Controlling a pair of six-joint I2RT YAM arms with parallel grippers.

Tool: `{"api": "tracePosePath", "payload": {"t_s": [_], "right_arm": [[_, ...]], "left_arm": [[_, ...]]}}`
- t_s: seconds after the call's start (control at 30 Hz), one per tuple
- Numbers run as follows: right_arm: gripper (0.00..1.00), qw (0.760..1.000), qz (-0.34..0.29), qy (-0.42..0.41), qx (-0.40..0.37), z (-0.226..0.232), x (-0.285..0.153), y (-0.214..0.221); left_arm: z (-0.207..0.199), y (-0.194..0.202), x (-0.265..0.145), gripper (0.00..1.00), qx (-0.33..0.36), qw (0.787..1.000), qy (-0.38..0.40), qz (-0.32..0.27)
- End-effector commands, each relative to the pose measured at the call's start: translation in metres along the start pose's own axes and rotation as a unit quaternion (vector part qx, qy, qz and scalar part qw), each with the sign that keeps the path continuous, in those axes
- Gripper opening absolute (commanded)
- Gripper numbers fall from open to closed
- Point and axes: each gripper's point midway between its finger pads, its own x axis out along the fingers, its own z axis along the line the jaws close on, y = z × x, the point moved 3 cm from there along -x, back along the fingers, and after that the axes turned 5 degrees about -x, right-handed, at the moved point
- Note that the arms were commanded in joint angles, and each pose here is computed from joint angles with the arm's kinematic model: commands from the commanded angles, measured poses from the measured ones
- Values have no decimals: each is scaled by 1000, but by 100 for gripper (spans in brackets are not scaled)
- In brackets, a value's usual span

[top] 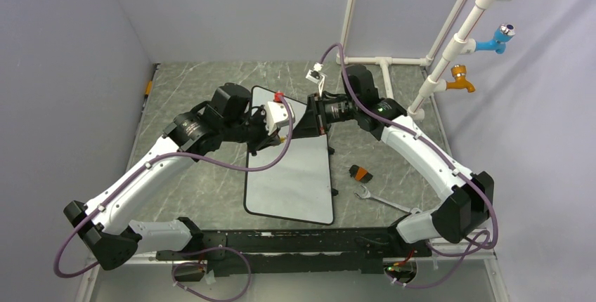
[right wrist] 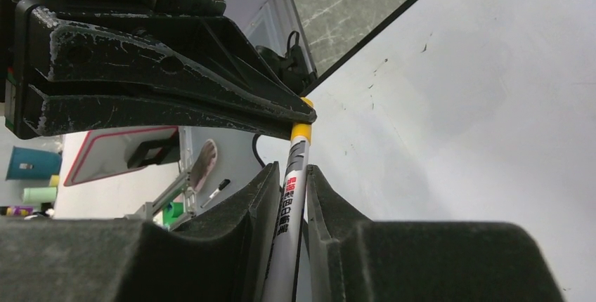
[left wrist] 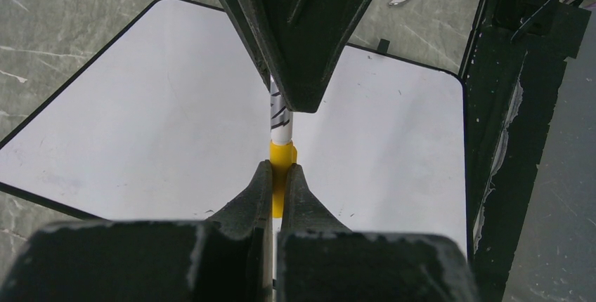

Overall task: Write a sentence on the whiteboard
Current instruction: Open the pen cap of the whiteboard marker.

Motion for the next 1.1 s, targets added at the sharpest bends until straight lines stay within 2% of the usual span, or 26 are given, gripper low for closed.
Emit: {"api": "tracePosePath", "payload": {"t_s": [0.0,0.37,0.47,0.5,0.53,0.73,0.93,1.07], "right_arm": [[24,999,-16,-20,-28,15,3,-15],[23,999,-20,-17,-28,14,5,-16],[15,999,-18,-15,-26,13,6,-15],[5,999,-17,-15,-25,12,6,-14],[0,999,-17,-14,-26,12,6,-14],[0,999,-31,7,-29,12,3,-16],[0,997,-60,37,-28,20,-7,-29],[0,995,-77,49,-27,25,-15,-36]], "left_arm": [[-3,-8,-3,0,16,1000,2,-21],[-4,-7,-4,0,17,1000,1,-23],[-4,-7,-4,0,17,1000,2,-23],[-5,-7,-5,0,17,1000,1,-24],[-5,-7,-5,0,17,1000,2,-24],[-1,-7,-7,0,18,999,-18,-27],[15,-7,-25,0,27,993,-97,-56],[18,-7,-32,0,31,990,-122,-70]]}}
